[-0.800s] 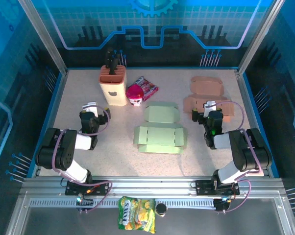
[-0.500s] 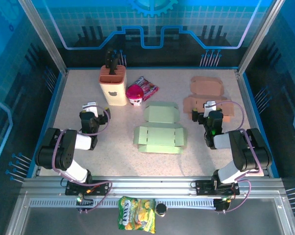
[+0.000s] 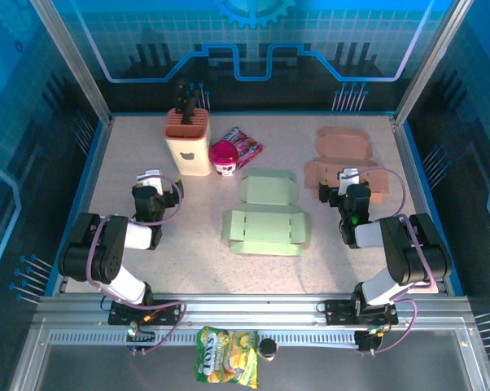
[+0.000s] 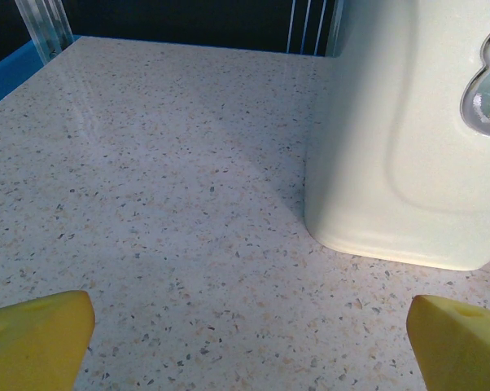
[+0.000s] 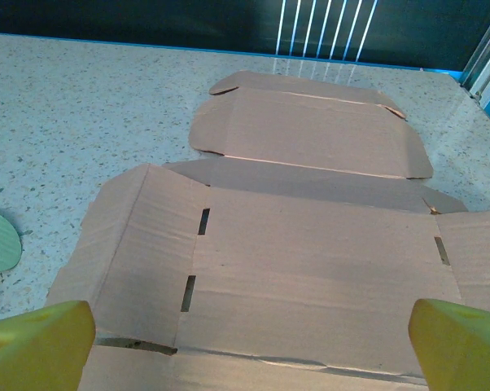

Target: Fold the paper box

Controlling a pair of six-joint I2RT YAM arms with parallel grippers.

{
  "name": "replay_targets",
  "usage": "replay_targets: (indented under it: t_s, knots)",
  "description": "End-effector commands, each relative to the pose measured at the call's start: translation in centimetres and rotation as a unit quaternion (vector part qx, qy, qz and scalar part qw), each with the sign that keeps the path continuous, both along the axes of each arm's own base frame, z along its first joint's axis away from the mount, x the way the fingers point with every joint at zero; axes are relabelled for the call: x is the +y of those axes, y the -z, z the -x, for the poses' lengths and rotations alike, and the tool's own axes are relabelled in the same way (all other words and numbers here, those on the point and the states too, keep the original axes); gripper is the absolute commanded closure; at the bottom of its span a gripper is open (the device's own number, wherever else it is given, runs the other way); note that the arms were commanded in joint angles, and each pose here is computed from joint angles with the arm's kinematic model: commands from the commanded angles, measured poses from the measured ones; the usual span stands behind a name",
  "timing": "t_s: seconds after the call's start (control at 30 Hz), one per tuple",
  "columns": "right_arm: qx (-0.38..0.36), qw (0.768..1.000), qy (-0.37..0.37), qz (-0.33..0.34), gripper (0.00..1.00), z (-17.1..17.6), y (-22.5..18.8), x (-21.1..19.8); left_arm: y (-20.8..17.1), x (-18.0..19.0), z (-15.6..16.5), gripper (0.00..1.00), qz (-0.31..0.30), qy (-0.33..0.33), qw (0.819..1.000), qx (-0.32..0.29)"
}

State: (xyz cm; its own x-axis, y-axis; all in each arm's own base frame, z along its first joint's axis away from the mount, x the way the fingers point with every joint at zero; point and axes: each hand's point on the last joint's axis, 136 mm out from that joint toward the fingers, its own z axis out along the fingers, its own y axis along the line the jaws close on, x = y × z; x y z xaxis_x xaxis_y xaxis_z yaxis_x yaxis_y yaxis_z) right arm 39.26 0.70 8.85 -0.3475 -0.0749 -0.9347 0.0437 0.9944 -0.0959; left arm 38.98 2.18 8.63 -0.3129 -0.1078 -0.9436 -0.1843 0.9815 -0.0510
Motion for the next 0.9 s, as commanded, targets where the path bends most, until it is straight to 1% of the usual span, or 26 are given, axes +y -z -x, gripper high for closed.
replay_targets:
  t_s: [0.0,0.03,0.07,0.1,0.17,0.23,0.27,0.3,0.33,0.37,0.4,0.43,0.47,0.5,0.53,0.57,0.6,0.63,0.67,0.73,0.77,0.8,0.83,0.87]
  knots:
    - [-0.037,0.999,0.002,0.007,0.0,0.0,-1.6,0.3,-1.3,-1.4,-0.3,0.01,0.002,0.037,0.999,-0.025]
    - [-0.057,0.998,0.009,0.014,0.0,0.9,-2.4,0.5,-2.2,-2.3,0.4,0.01,-0.018,0.051,0.997,-0.05]
    - [-0.104,0.994,-0.005,0.024,0.0,2.1,-4.2,1.0,-3.9,-2.8,1.7,0.01,-0.052,0.036,0.995,-0.083]
    - [-0.119,0.992,0.032,0.038,0.0,3.4,-5.0,0.4,-5.2,-3.5,2.8,0.01,-0.077,0.032,0.991,-0.108]
    - [-0.156,0.986,0.028,0.056,0.0,5.1,-7.2,1.3,-7.9,-6.0,4.6,0.01,-0.127,0.05,0.98,-0.148]
    - [-0.173,0.982,0.029,0.075,0.0,5.7,-8.8,2.3,-10.4,-8.3,6.0,0.01,-0.148,0.066,0.971,-0.175]
    - [-0.192,0.977,0.027,0.084,0.0,6.3,-10.3,3.2,-12.0,-9.5,6.7,0.01,-0.154,0.072,0.968,-0.183]
    - [-0.21,0.973,0.035,0.085,0.0,7.0,-12.0,3.8,-13.4,-10.2,7.0,0.01,-0.147,0.073,0.969,-0.185]
    - [-0.224,0.971,0.045,0.071,0.0,7.7,-14.0,4.5,-14.8,-10.0,7.2,0.01,-0.106,0.051,0.979,-0.166]
    - [-0.214,0.975,0.052,0.031,0.0,8.1,-15.4,5.1,-15.5,-9.5,7.5,0.01,-0.027,0.027,0.992,-0.123]
    - [-0.184,0.982,0.029,-0.01,0.0,8.4,-15.8,6.1,-14.2,-8.8,8.6,0.01,0.038,0.008,0.998,-0.051]
    - [-0.138,0.987,-0.017,-0.083,0.0,9.1,-16.1,7.6,-14.2,-7.6,9.8,0.01,0.117,-0.031,0.992,-0.018]
    - [-0.092,0.98,-0.049,-0.167,0.0,10.2,-16.1,8.5,-14.2,-7.9,10.3,0.01,0.175,-0.025,0.984,-0.01]
    - [-0.081,0.966,-0.095,-0.227,0.0,10.9,-16.7,9.8,-14.2,-9.5,10.4,0.01,0.22,0.026,0.975,0.006]
    - [-0.057,0.945,-0.148,-0.285,0.0,11.8,-17.2,11.3,-14.0,-11.1,10.8,0.01,0.28,0.063,0.957,0.042]
    - [-0.009,0.933,-0.167,-0.32,0.0,12.5,-16.9,12.2,-13.0,-12.5,11.4,0.06,0.32,0.074,0.94,0.091]
    - [0.05,0.93,-0.148,-0.332,0.0,13.2,-15.9,12.5,-12.1,-13.8,12.1,0.18,0.343,0.078,0.926,0.134]
    - [0.124,0.932,-0.111,-0.321,0.0,14.4,-13.9,12.4,-10.6,-15.4,13.3,0.23,0.35,0.077,0.915,0.186]
    - [0.18,0.934,-0.09,-0.296,0.03,15.8,-12.4,12.5,-9.2,-16.6,14.6,0.26,0.343,0.065,0.911,0.221]
    - [0.238,0.926,-0.1,-0.276,0.13,18.1,-10.5,13.9,-7.2,-18.6,16.8,0.29,0.341,0.055,0.905,0.247]
    - [0.256,0.918,-0.111,-0.282,0.15,19.2,-9.5,14.7,-6.3,-19.7,17.6,0.32,0.349,0.06,0.902,0.248]
    - [0.268,0.909,-0.121,-0.295,0.2,20.1,-8.6,15.4,-5.3,-20.5,18.3,0.34,0.36,0.058,0.897,0.249]
    - [0.277,0.902,-0.127,-0.307,0.22,20.9,-7.8,15.9,-4.7,-21.4,18.7,0.37,0.373,0.062,0.891,0.249]
    - [0.287,0.895,-0.129,-0.316,0.24,21.6,-6.9,16.2,-3.7,-22.1,19.1,0.38,0.384,0.061,0.885,0.256]
